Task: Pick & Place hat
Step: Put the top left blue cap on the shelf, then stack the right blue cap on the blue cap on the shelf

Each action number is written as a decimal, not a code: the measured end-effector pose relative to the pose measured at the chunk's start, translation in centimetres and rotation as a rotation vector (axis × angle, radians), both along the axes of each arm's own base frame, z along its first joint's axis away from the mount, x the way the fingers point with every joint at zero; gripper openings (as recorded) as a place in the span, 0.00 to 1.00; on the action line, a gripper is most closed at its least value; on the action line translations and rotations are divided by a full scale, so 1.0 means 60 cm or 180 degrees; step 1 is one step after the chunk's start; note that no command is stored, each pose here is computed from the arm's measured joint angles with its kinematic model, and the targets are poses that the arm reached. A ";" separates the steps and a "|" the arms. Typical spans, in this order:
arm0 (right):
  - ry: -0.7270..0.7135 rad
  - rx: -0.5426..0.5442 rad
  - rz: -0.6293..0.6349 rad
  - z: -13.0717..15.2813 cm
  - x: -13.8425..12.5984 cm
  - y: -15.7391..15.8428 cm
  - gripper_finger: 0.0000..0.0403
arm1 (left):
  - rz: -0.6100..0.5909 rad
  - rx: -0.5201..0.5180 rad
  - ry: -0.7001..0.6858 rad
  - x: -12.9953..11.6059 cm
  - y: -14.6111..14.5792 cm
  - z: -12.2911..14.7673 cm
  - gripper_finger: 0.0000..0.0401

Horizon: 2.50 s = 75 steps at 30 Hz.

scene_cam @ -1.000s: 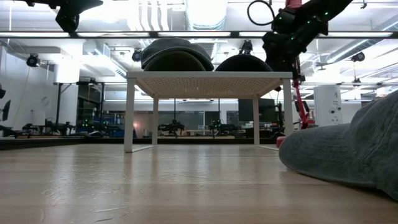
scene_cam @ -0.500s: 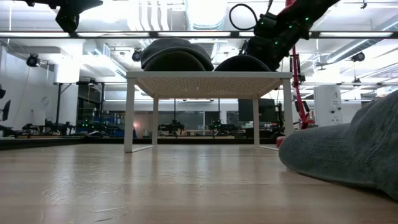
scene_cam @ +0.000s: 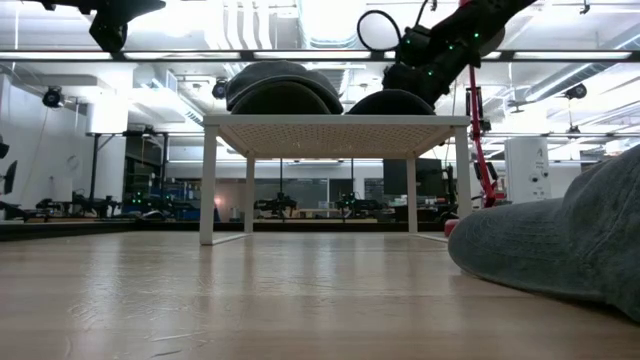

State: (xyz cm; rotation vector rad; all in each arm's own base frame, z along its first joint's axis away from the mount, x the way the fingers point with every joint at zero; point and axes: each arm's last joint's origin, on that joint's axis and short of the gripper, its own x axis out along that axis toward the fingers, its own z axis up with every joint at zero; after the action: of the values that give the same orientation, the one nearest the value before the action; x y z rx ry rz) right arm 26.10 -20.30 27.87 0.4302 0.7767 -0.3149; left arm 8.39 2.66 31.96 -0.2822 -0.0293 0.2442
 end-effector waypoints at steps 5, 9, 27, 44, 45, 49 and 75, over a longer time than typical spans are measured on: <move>-0.0151 -0.0158 0.0030 0.034 -0.001 0.001 0.35 | 0.0001 -0.0001 0.0000 0.000 0.000 0.000 0.36; -0.0263 -0.0226 0.0037 0.067 -0.008 0.009 0.35 | 0.0000 -0.0002 -0.0001 0.000 0.000 0.000 0.36; -0.0083 0.0466 0.0625 0.157 -0.099 0.202 0.34 | 0.0001 0.0001 0.0001 0.000 0.000 0.000 0.36; 0.0638 0.1457 0.0053 0.114 -0.208 0.308 0.33 | 0.0000 0.0006 0.0002 0.000 0.000 0.000 0.36; 0.0677 0.1516 0.0003 0.107 -0.212 0.311 0.33 | 0.0000 0.0006 0.0002 0.000 0.000 0.000 0.36; 0.0887 0.1736 -0.0262 0.072 -0.224 0.321 0.34 | 0.0000 0.0011 0.0003 0.000 0.000 0.000 0.36; 0.1570 0.2372 -0.0850 -0.034 -0.254 0.358 0.60 | 0.0000 0.0057 0.0014 0.000 0.000 0.000 0.36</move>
State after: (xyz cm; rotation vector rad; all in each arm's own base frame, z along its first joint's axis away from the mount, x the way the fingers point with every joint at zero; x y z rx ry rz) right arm 10.86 1.19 25.81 1.1930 1.3234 -0.3807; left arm 8.39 2.66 31.96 -0.2640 -0.0271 0.2443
